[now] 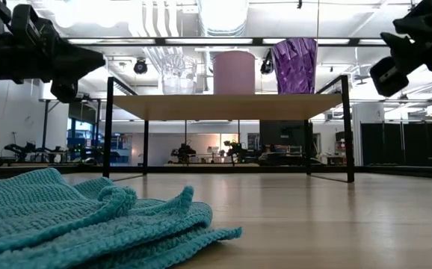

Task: Stack small to large cups/mugs on shelf
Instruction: Return to Home Position

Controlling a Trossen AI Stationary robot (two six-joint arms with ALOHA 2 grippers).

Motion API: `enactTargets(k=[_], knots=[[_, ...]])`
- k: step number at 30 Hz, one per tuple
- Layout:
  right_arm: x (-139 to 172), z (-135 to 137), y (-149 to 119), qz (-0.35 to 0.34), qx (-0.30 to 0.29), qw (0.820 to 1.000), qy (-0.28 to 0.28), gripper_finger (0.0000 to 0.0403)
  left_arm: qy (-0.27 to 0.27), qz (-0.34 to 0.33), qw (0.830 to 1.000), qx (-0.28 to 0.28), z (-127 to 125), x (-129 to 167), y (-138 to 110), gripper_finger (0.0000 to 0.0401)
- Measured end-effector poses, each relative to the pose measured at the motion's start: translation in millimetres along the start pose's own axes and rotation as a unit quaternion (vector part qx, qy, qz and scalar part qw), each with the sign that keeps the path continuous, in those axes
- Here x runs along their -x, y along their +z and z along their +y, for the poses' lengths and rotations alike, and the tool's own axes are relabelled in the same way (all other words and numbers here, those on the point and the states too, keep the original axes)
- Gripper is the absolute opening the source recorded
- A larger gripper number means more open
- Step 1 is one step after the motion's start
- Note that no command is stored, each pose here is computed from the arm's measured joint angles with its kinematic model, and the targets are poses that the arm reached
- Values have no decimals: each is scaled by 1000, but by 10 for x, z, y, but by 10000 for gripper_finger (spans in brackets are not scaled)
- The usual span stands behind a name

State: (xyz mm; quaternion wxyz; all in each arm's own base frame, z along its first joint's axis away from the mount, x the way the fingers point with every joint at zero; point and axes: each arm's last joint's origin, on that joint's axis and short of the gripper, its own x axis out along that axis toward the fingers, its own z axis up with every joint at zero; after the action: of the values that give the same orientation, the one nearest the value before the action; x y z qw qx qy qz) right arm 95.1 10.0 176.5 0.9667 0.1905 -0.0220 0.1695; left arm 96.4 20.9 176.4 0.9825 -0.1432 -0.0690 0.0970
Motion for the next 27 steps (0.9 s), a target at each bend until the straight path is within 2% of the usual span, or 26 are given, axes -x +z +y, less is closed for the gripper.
enactTargets(k=[10,15,27], knots=[[2,-21,-49,24,-9,1000,-11,73,4,16,1000,-19,10,-2,-34,57],[2,-21,-49,24,-7,1000,-11,71,15,53,998,-13,32,3,-105,57],[1,-22,-51,25,-6,1000,-11,80,14,63,998,-14,36,2,-124,57]])
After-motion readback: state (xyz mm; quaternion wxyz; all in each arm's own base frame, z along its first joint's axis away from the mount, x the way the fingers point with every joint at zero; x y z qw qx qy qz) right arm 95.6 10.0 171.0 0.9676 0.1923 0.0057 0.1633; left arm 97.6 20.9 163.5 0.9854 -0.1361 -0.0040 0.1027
